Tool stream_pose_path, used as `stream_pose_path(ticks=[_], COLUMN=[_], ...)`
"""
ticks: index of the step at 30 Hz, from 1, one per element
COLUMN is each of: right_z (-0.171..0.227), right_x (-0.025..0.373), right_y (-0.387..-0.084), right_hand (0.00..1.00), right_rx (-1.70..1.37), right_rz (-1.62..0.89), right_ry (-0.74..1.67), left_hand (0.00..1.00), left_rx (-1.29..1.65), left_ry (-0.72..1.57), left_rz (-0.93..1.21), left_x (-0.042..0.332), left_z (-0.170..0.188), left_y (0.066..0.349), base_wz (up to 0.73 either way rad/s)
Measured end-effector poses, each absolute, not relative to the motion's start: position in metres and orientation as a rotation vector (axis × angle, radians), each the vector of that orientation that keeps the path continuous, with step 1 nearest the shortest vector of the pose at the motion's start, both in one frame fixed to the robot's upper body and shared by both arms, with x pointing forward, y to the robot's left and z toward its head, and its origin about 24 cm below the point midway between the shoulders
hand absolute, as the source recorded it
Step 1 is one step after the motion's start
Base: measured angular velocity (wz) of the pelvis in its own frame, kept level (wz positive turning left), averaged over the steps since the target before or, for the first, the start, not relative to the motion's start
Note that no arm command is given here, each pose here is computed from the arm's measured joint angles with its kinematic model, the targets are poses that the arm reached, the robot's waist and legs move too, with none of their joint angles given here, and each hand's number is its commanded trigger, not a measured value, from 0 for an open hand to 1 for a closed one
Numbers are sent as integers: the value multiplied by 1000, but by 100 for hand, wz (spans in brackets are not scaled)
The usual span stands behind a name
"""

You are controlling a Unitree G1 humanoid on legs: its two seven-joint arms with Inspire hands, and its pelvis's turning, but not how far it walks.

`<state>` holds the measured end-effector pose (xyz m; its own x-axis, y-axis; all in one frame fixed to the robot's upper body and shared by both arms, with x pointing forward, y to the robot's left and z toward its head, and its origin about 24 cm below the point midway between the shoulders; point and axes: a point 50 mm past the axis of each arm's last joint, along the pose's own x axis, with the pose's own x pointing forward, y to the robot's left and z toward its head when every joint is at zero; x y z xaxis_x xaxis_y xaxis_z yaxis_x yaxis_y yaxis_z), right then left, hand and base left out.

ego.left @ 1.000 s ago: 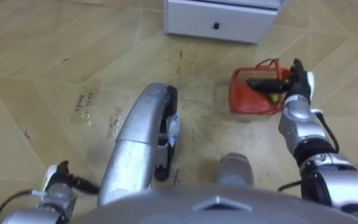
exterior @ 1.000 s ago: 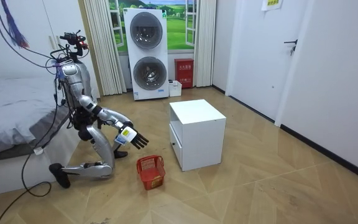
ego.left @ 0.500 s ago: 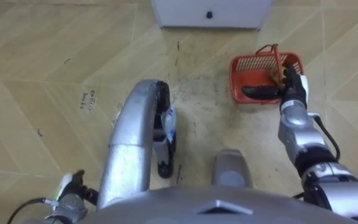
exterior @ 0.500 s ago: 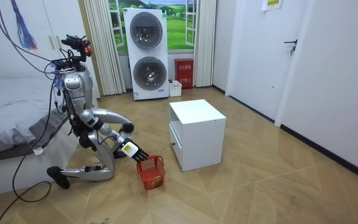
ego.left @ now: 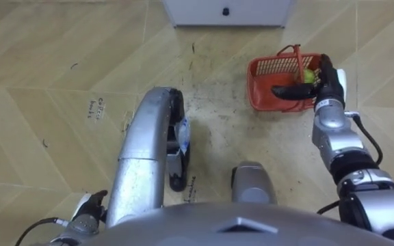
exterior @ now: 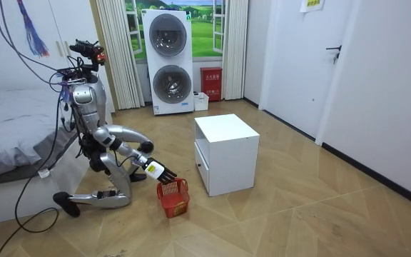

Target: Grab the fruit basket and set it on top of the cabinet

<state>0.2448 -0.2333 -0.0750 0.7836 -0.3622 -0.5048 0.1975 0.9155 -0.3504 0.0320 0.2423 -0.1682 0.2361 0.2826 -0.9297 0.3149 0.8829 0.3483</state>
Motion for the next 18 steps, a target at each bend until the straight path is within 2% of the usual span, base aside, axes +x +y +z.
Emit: stream_pose_path(ticks=[6, 18], right_z=[-74, -67], right_x=[245, 252], right_y=[-239, -273], right_hand=[0, 0], right_rx=[-296, -232], right_rz=[-309, -366], right_ry=[600, 651], left_hand=[0, 0], left_rx=[523, 544], left_ry=[1356, 1350], left_rz=[-29, -99], left_x=[31, 37], left_z=[-168, -167], left_y=[243, 245], base_wz=[10, 6])
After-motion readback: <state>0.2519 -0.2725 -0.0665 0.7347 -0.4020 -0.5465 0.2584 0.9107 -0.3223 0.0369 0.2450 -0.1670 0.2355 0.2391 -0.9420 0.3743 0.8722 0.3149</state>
